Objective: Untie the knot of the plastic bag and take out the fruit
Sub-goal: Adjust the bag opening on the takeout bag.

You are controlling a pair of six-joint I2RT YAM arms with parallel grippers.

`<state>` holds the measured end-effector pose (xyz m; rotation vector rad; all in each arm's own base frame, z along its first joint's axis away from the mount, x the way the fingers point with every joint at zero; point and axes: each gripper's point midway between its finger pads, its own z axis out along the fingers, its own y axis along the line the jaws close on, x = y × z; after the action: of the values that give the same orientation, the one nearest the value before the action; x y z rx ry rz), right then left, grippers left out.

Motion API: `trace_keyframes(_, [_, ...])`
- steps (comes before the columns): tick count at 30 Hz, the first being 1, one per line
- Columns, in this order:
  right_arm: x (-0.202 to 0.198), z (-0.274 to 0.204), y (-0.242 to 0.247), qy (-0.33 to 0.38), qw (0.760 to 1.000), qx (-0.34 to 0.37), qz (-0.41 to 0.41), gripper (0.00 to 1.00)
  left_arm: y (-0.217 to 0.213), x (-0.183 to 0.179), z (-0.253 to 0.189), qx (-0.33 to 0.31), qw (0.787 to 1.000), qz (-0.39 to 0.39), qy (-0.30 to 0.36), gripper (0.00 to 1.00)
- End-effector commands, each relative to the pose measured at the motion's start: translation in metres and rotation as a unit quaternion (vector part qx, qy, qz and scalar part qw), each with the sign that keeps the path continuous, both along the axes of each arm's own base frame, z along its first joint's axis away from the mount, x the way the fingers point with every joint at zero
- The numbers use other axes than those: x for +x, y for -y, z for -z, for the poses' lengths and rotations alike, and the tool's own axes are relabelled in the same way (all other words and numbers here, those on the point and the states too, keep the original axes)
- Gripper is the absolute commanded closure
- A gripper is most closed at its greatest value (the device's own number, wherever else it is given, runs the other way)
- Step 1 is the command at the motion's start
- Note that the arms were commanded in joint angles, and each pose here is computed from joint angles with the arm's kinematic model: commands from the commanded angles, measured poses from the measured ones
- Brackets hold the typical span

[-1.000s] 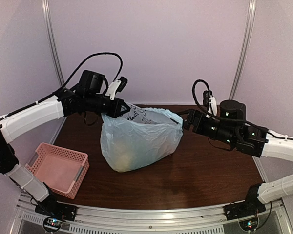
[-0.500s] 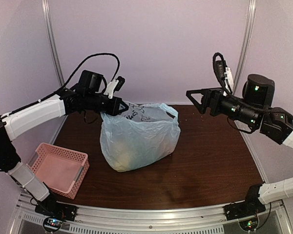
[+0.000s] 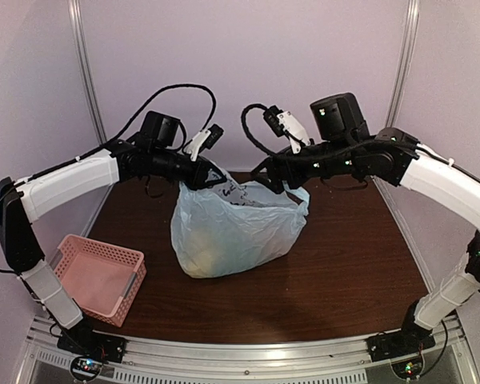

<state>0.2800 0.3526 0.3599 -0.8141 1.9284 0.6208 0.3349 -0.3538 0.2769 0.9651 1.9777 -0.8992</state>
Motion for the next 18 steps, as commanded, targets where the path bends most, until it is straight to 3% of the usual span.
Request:
trace_keyframes(1, [-0.006, 0.014, -0.002, -0.012, 0.998, -0.058, -0.029, 0.13, 0.019, -0.010, -0.017, -0.014, 0.998, 0.052, 0.032, 1.00])
trace_keyframes(8, [0.004, 0.035, -0.019, -0.017, 0.990, -0.128, -0.065, 0.13, 0.039, -0.017, -0.018, -0.003, 0.996, 0.081, 0.037, 1.00])
trace_keyframes(13, [0.012, 0.049, -0.027, -0.021, 0.988, -0.136, -0.064, 0.17, 0.043, -0.016, -0.021, -0.005, 0.996, 0.085, 0.040, 1.00])
trace_keyframes(18, [0.020, 0.060, -0.029, -0.024, 0.991, -0.127, -0.039, 0.32, 0.045, -0.017, -0.022, -0.010, 0.995, 0.093, 0.040, 1.00])
